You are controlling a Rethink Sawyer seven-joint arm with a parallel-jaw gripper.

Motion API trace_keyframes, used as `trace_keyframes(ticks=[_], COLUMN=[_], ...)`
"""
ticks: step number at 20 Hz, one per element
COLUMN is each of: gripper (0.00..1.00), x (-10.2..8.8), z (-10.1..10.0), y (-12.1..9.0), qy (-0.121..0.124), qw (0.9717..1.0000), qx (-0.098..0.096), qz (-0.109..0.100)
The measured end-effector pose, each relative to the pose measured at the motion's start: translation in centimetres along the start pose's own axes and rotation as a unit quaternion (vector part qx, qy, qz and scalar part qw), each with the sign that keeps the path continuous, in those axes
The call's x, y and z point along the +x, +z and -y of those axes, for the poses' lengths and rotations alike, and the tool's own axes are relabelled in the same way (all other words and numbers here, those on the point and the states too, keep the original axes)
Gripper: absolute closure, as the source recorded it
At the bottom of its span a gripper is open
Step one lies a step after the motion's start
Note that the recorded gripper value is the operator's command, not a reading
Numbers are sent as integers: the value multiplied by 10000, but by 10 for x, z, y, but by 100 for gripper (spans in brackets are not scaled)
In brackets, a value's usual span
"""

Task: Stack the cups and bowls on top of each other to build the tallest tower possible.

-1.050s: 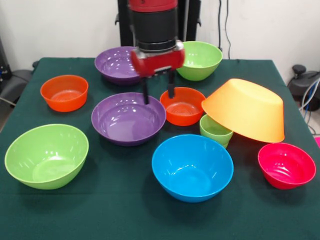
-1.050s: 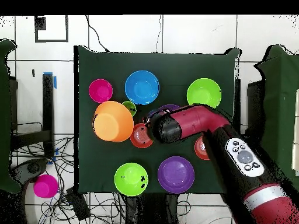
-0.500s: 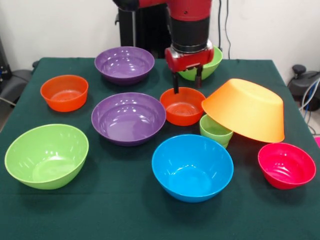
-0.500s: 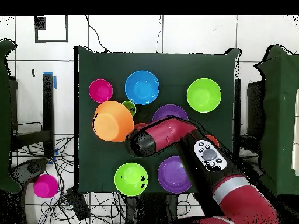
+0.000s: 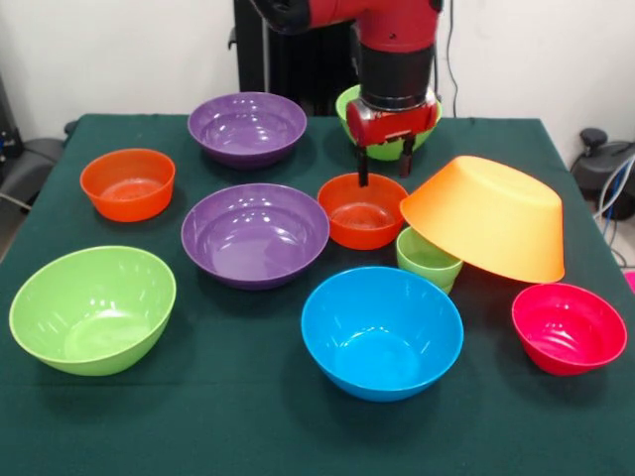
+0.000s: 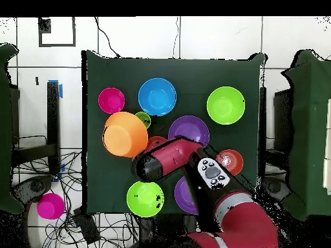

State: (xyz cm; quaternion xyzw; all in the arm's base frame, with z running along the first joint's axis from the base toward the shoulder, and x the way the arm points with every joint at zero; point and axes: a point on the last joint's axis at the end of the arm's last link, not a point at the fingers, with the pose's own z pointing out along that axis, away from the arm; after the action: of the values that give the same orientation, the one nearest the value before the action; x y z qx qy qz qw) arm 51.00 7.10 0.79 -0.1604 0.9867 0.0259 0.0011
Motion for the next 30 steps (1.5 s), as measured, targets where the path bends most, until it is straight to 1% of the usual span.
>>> trace_keyframes(ticks=[2,3,6,7,8,9,10,13,14,17,18,19,20,21,22,24,25,27,30], gripper=[0,0,0,0,0,0,0,0,0,0,0,0,0,0,0,0,0,0,0], x=[0,-1,-8,-13,-16,-19,-26,-34,-37,-42,-43,-47,-50,-51,-56,-62,-63,-71,-75], z=[-2,-2,3,8,11,13,19,23,23,21,19,14,11,10,4,-1,-3,-13,-22], y=[-12,-16,-45,-62,-75,-82,-105,-131,-143,-163,-170,-177,-180,-180,-181,-181,-181,-177,-169], qy=[167,204,534,731,871,953,1199,1435,1527,1629,1624,1561,1523,1515,1446,1389,1375,1283,1226], qw=[9999,9998,9985,9972,9960,9952,9921,9882,9863,9836,9831,9826,9822,9821,9811,9796,9791,9750,9713], qx=[14,17,43,55,65,73,101,127,142,186,214,261,272,273,268,252,247,195,143], qz=[8,15,75,128,179,214,346,517,600,750,817,974,1064,1083,1255,1429,1476,1805,2032])
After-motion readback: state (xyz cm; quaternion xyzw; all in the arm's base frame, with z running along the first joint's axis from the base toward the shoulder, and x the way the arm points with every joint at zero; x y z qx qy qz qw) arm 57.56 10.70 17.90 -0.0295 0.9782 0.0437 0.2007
